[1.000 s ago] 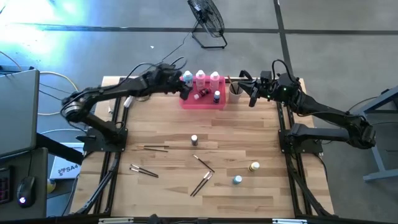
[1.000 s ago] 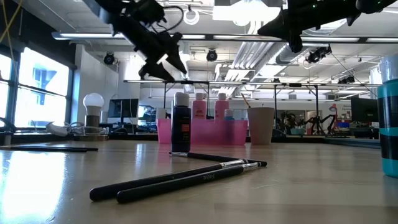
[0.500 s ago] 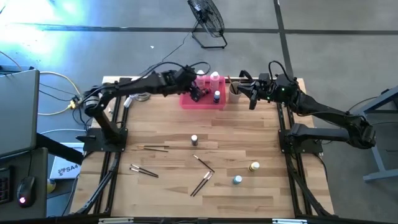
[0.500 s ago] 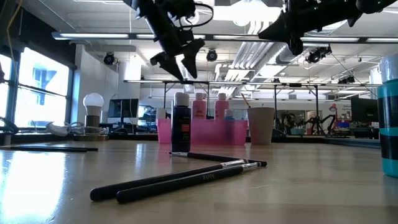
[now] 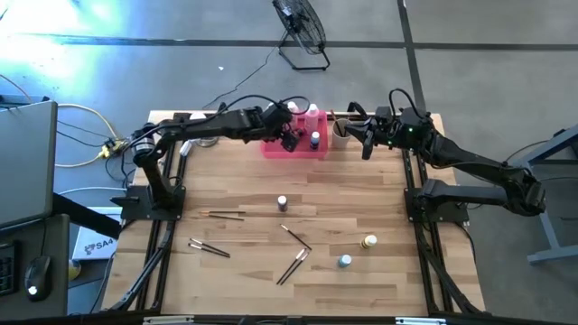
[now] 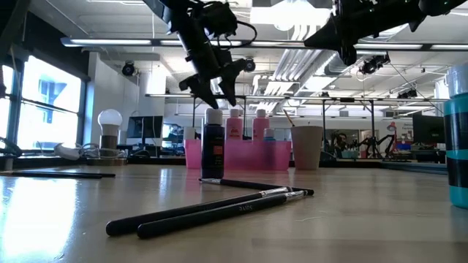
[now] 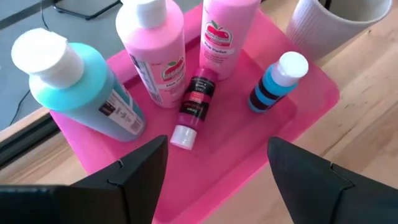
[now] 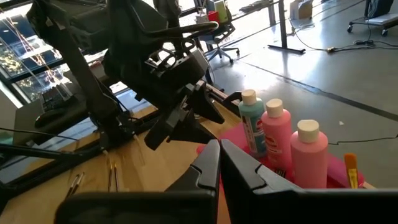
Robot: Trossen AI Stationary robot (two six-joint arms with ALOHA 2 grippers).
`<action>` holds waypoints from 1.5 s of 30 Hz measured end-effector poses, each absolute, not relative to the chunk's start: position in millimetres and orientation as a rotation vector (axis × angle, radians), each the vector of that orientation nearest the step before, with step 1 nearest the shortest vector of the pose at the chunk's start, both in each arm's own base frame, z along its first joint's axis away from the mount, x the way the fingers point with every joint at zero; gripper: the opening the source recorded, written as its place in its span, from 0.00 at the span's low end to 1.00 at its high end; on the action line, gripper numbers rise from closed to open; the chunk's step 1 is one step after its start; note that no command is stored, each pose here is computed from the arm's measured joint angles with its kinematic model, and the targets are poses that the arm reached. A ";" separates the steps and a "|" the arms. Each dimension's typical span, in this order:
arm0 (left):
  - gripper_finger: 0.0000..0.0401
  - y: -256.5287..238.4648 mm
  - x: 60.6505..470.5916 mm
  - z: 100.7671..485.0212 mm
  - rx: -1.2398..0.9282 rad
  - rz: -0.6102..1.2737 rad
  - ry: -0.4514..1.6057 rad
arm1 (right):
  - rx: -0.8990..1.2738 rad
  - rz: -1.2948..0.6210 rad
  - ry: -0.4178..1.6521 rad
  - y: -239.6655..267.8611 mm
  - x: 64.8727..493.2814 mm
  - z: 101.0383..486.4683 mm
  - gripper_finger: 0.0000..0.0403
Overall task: Pick & Place Paint Supplies
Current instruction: Put the small pink paint bottle into the pink bin
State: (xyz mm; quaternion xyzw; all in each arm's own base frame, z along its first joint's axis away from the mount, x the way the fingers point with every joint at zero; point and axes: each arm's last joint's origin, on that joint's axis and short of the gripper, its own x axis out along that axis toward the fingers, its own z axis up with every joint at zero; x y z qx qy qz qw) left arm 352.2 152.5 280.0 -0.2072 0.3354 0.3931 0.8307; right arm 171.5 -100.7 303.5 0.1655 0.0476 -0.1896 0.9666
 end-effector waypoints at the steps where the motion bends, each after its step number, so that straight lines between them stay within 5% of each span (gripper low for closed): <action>1: 0.68 153.0 353.1 278.6 -0.439 0.835 0.712 | 0.335 -0.384 0.098 -100.7 171.4 303.4 0.01; 45: 0.68 173.2 371.3 217.2 -0.422 0.864 0.871 | 0.330 -0.387 0.147 -100.3 170.8 298.8 0.01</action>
